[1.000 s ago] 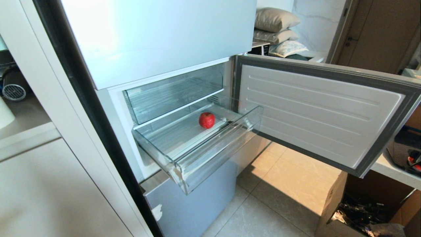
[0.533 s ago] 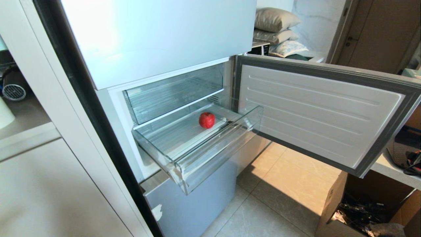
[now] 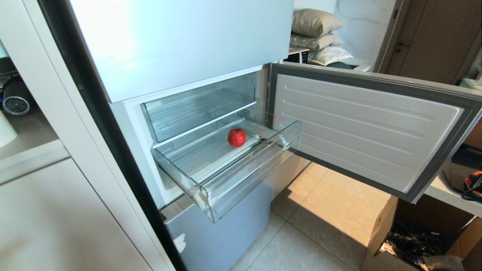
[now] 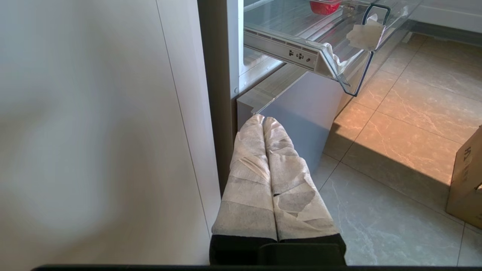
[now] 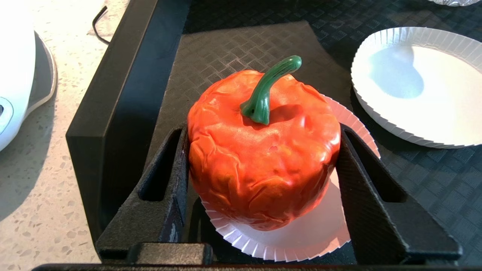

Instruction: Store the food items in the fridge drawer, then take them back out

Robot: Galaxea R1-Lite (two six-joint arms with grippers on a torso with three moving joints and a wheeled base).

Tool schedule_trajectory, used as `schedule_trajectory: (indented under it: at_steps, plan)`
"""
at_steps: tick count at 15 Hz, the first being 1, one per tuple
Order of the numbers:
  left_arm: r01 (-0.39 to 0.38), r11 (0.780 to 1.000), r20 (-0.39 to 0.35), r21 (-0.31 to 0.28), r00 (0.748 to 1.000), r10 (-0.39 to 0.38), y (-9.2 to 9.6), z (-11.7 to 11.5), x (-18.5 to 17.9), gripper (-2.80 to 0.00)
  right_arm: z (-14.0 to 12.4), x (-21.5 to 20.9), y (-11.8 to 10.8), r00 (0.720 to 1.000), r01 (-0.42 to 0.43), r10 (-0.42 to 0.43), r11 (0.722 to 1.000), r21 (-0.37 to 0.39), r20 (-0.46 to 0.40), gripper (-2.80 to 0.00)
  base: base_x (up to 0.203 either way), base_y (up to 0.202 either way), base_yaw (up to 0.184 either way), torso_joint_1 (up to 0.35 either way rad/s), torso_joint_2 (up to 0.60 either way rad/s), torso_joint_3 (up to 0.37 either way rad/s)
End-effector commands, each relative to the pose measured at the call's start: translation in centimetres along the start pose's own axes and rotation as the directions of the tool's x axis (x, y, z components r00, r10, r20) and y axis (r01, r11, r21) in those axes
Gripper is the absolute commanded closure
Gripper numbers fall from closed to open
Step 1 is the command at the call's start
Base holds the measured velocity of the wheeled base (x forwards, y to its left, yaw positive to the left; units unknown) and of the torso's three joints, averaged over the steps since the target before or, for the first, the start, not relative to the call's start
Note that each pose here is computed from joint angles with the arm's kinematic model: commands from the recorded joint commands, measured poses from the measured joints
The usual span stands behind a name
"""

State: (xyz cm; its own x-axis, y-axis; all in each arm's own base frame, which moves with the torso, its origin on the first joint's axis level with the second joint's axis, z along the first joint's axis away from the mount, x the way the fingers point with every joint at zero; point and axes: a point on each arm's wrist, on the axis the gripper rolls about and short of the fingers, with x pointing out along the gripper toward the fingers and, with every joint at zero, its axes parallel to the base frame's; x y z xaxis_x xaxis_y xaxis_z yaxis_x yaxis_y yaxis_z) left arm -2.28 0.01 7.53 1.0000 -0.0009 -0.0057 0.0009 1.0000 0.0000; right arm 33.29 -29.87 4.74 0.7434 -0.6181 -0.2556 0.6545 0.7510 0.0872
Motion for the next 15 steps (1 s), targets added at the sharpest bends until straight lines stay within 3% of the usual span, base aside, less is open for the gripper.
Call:
schedule_trajectory:
  at_steps: [1,6,9,11,13,15]
  plan:
    - [-0.001,1.000,0.000,0.000,1.000,0.001,0.0,0.0,0.0,0.00,0.7,-0.3,-0.3,1.000,0.006,-0.006,1.000,0.002,0.021,0.00,0.000,0.000,0.000,0.000,0.00,0.000]
    - [-0.001,1.000,0.000,0.000,1.000,0.001,0.0,0.0,0.0,0.00,6.3,-4.8,-1.1,0.996,0.036,-0.036,0.999,0.005,0.079,0.00,0.000,0.000,0.000,0.000,0.00,0.000]
    - [-0.001,1.000,0.000,0.000,1.000,0.001,0.0,0.0,0.0,0.00,9.6,-12.7,-0.9,0.995,0.051,-0.049,0.999,-0.015,0.091,0.00,0.000,0.000,0.000,0.000,0.00,0.000]
    - [-0.001,1.000,0.000,0.000,1.000,0.001,0.0,0.0,0.0,0.00,9.9,-19.5,0.0,0.994,0.032,-0.028,0.999,-0.042,0.106,0.00,0.000,0.000,0.000,0.000,0.00,0.000]
    - [-0.001,1.000,0.000,0.000,1.000,0.001,0.0,0.0,0.0,0.00,8.5,-26.0,1.7,0.991,-0.064,0.073,0.995,-0.079,0.113,0.00,0.000,0.000,0.000,0.000,0.00,0.000]
    - [-0.001,1.000,0.000,0.000,1.000,0.001,0.0,0.0,0.0,0.00,5.6,-31.0,3.9,0.967,-0.234,0.243,0.965,-0.118,0.070,0.00,0.000,0.000,0.000,0.000,0.00,0.000]
